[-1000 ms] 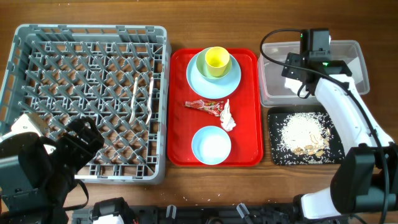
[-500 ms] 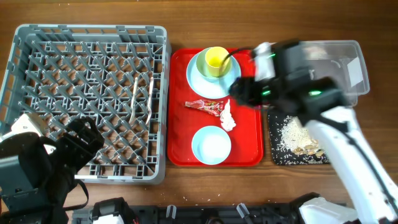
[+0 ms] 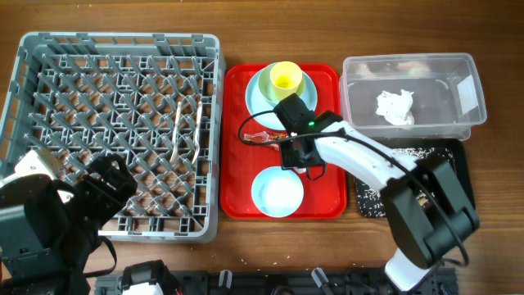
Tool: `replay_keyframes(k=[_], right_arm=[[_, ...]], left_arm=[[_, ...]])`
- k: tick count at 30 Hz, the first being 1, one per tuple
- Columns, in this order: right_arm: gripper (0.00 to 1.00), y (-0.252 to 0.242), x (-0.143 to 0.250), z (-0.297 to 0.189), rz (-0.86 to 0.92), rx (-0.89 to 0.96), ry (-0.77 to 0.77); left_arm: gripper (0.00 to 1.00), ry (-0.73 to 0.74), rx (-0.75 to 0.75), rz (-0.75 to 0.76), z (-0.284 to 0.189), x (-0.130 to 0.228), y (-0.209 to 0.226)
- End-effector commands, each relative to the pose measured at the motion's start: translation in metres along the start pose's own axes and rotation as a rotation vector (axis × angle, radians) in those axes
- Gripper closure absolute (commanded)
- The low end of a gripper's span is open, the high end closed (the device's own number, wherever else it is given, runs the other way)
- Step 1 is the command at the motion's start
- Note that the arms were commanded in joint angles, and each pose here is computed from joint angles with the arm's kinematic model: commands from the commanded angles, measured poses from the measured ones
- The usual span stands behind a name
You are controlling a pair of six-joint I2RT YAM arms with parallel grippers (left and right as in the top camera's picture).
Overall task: Sort waste into correct bins and load items into the dishwasher rack
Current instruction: 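Move the right gripper to the red wrapper and grasp it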
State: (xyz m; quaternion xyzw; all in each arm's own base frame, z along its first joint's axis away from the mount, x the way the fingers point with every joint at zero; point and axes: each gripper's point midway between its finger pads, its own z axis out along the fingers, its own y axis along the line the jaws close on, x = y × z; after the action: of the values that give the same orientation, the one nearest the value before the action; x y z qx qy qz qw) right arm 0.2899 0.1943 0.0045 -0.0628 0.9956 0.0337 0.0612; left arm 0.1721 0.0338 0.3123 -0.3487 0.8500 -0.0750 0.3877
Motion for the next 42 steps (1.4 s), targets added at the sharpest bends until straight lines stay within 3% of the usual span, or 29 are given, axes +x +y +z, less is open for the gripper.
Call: replay_keyframes(k=[1, 3, 7, 11, 14, 18, 20, 21, 22, 28, 31, 32, 33, 34, 37, 42], right_arm=[[0.96, -0.004, 0.003, 0.009, 0.001, 0.023, 0.021], [0.96, -0.004, -0.008, -0.007, -0.003, 0.012, -0.005], [0.96, -0.029, -0.061, -0.091, 0.035, 0.011, -0.204], [0.96, -0.098, -0.096, -0.174, 0.189, 0.089, -0.46], [0.96, -0.168, -0.099, -0.194, 0.342, 0.228, -0.526], [0.94, -0.221, -0.096, -0.167, 0.459, 0.3, -0.477], [0.79, -0.237, -0.096, -0.145, 0.49, 0.318, -0.443], [0.59, -0.242, -0.096, -0.133, 0.484, 0.329, -0.414], [0.29, -0.246, -0.094, -0.124, 0.464, 0.341, -0.385], [0.01, -0.243, -0.106, -0.148, 0.436, 0.303, -0.424], [0.01, -0.18, -0.117, -0.182, 0.225, -0.016, -0.456], [0.1, -0.131, -0.116, -0.213, 0.037, -0.246, -0.502], [0.18, -0.111, -0.114, -0.229, -0.05, -0.329, -0.531], [0.2, -0.092, -0.109, -0.243, -0.134, -0.392, -0.561], [0.23, -0.053, -0.09, -0.256, -0.326, -0.424, -0.571], [0.51, 0.02, -0.065, -0.22, -0.552, -0.4, -0.455]], left_arm=[[0.0, -0.018, -0.005, -0.013, -0.003, -0.003, 0.001], [0.0, -0.018, -0.005, -0.013, -0.003, -0.003, 0.001], [0.0, -0.018, -0.005, -0.013, -0.003, -0.003, 0.001], [0.0, -0.018, -0.005, -0.013, -0.003, -0.003, 0.001], [0.0, -0.018, -0.005, -0.013, -0.003, -0.003, 0.001], [0.0, -0.018, -0.005, -0.013, -0.003, -0.003, 0.001], [0.0, -0.018, -0.005, -0.013, -0.003, -0.003, 0.001], [0.0, -0.018, -0.005, -0.013, -0.003, -0.003, 0.001], [0.0, -0.018, -0.004, -0.013, -0.003, -0.003, 0.001], [0.0, -0.018, -0.004, -0.013, -0.003, -0.003, 0.001], [0.0, -0.018, -0.005, -0.013, -0.003, -0.003, 0.001], [0.0, -0.018, -0.005, -0.013, -0.003, -0.003, 0.001], [0.0, -0.018, -0.005, -0.013, -0.003, -0.003, 0.001], [0.0, -0.018, -0.004, -0.013, -0.003, -0.003, 0.001], [0.0, -0.018, -0.005, -0.013, -0.003, -0.003, 0.001], [0.0, -0.018, -0.005, -0.013, -0.003, -0.003, 0.001]])
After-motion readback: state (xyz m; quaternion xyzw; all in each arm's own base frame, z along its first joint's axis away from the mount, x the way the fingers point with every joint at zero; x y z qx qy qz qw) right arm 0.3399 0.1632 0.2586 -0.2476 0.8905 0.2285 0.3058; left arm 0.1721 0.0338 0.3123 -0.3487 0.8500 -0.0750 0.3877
